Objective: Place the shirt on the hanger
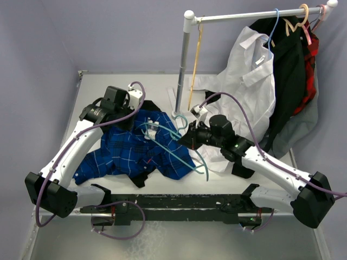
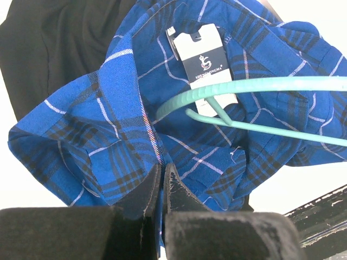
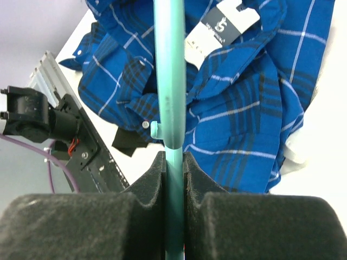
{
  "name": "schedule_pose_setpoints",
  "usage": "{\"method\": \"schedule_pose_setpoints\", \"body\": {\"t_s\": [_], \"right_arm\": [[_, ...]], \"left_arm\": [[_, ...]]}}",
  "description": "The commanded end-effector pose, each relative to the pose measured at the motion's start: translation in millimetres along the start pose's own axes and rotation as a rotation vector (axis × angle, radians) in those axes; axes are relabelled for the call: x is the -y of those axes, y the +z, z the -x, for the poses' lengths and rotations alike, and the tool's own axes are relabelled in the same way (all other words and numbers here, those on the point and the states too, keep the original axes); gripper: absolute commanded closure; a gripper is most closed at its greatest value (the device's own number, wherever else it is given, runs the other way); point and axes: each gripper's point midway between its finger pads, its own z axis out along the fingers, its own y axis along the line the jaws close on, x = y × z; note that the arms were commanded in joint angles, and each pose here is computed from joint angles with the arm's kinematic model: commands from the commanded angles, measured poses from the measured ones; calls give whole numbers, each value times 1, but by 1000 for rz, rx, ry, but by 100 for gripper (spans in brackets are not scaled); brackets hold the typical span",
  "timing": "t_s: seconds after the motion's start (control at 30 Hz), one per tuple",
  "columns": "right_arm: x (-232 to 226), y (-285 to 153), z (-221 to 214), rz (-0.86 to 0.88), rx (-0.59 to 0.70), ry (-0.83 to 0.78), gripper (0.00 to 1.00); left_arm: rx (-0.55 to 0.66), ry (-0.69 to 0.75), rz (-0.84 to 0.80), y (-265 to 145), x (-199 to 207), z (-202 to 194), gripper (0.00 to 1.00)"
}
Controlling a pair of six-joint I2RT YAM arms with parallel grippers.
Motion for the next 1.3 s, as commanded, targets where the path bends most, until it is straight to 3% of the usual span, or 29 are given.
{"method": "schedule_pose_setpoints", "body": {"t_s": [0.0, 0.77, 1.27], "right_arm": [[-24, 3, 57, 66, 180, -72, 100], [-46, 95, 75, 167, 160, -142, 100], [-51, 154, 70, 256, 43, -129, 100]], "left_arm": [[65, 5, -24, -8, 5, 16, 100], [51, 6, -103, -11, 19, 9, 100], [67, 43, -103, -16, 18, 12, 100]]}}
